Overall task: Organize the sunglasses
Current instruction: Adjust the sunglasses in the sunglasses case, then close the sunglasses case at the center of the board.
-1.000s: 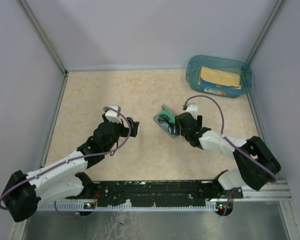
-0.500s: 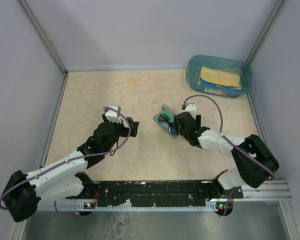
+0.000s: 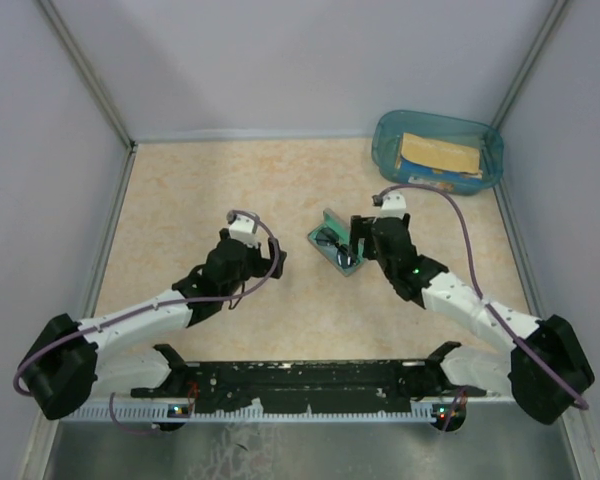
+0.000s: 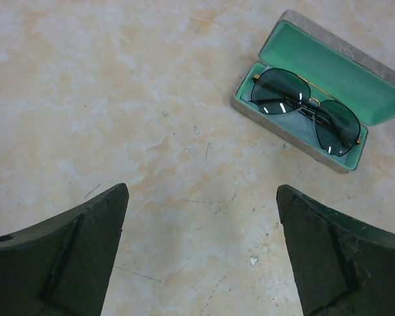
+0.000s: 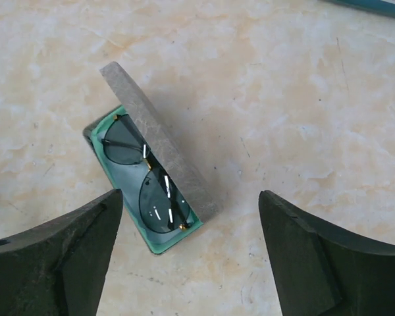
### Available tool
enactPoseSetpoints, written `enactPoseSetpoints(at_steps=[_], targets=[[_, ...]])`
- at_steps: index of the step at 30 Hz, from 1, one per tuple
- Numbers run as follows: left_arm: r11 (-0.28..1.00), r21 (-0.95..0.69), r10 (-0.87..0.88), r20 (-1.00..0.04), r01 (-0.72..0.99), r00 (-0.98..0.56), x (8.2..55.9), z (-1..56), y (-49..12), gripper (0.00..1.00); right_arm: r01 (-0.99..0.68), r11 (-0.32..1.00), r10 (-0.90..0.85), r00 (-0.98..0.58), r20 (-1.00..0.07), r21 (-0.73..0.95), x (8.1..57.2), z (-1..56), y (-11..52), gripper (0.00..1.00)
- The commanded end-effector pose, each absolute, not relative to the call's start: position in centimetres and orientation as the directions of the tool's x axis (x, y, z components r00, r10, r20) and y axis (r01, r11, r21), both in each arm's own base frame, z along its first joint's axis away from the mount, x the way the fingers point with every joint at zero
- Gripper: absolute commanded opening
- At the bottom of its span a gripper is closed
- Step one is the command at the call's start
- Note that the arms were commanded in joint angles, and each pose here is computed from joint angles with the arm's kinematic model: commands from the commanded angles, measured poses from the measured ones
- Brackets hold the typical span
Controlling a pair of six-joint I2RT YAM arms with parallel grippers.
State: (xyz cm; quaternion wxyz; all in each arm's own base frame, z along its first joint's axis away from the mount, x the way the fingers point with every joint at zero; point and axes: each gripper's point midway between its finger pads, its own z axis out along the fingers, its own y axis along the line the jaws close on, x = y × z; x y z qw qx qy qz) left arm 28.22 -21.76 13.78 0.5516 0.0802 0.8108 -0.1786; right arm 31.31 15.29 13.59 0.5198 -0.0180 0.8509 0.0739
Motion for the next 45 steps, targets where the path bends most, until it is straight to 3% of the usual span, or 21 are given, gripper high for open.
enactPoseSetpoints(at_steps=[1, 5, 13, 27, 45], targets=[[0.903, -0.221, -0.07, -0.922, 0.368, -0.381, 29.0, 14.9, -23.6, 1.0, -0.151, 0.981, 0.049, -0.404, -0.914, 0.12, 32.0, 16.3, 15.8, 0.87], [0.898, -0.213, -0.043, -0.913, 0.384, -0.405, 29.2, 14.4, -24.3, 1.0, -0.093, 0.99, 0.062, -0.413, -0.909, 0.11, 32.8, 16.8, 15.3, 0.99], [0.891, -0.171, 0.041, -0.893, 0.42, -0.449, 29.9, 12.6, -25.9, 1.0, -0.001, 0.984, 0.159, -0.423, -0.892, 0.176, 35.6, 18.1, 12.4, 0.99], [0.914, 0.013, 0.233, -0.835, 0.406, -0.499, 31.5, 8.2, -28.1, 1.0, -0.019, 0.994, 0.079, -0.526, -0.847, 0.105, 39.3, 15.6, 13.1, 0.99], [0.913, 0.008, 0.24, -0.818, 0.407, -0.522, 31.6, 6.2, -29.5, 1.0, -0.023, 0.994, 0.072, -0.576, -0.814, 0.104, 38.5, 12.3, 13.1, 0.99]])
